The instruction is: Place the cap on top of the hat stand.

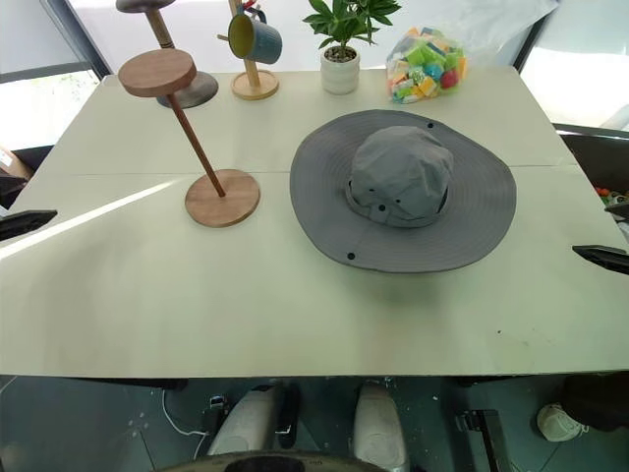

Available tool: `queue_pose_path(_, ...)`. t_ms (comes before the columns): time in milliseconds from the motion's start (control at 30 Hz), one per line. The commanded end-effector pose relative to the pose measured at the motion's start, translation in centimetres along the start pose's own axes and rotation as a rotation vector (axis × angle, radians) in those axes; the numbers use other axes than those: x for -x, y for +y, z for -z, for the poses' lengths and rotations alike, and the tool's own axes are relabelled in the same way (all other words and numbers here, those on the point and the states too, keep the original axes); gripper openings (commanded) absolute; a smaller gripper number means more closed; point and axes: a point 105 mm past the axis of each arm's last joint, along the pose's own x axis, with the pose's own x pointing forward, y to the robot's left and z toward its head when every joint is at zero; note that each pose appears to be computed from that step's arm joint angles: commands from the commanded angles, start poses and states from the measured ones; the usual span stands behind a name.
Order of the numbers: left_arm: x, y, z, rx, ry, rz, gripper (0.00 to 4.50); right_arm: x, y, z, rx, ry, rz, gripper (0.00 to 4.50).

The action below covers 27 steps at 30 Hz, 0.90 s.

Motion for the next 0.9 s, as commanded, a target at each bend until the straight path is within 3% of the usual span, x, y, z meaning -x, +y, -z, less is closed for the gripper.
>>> queue_pose_path(33,0.8,0.6,-1.2,-0.056,-0.001,-0.018,4.5,0.9,-0.5,-1.7,0.056,-0.041,0.037,4.48)
queue_pose_path(300,0.5,0.8,-1.1,-0.04,-0.007,-0.036,4.5,0.2,-0.8,-1.9,0.068,-0.064,0.06,4.48)
queue_pose_path(467,-0.7,-0.1,-2.8,-0.015,-0.084,0.01,4.5,0.0,-1.3,-2.1,0.041,-0.073,0.104,4.48)
queue_pose_path(600,-1.6,-2.8,-5.4,0.012,-0.148,0.176,4.5,-0.5,-0.3,-2.8,0.086,-0.09,0.101,4.48)
queue_pose_path(767,-2.6,-8.7,-8.6,-0.017,-0.179,0.471,4.5,-1.7,2.7,-4.6,0.247,-0.08,0.099,4.48)
queue_pose_path(900,-3.6,-13.1,-9.1,-0.053,-0.14,0.687,4.5,-2.9,5.8,-5.5,0.346,-0.057,0.109,4.48)
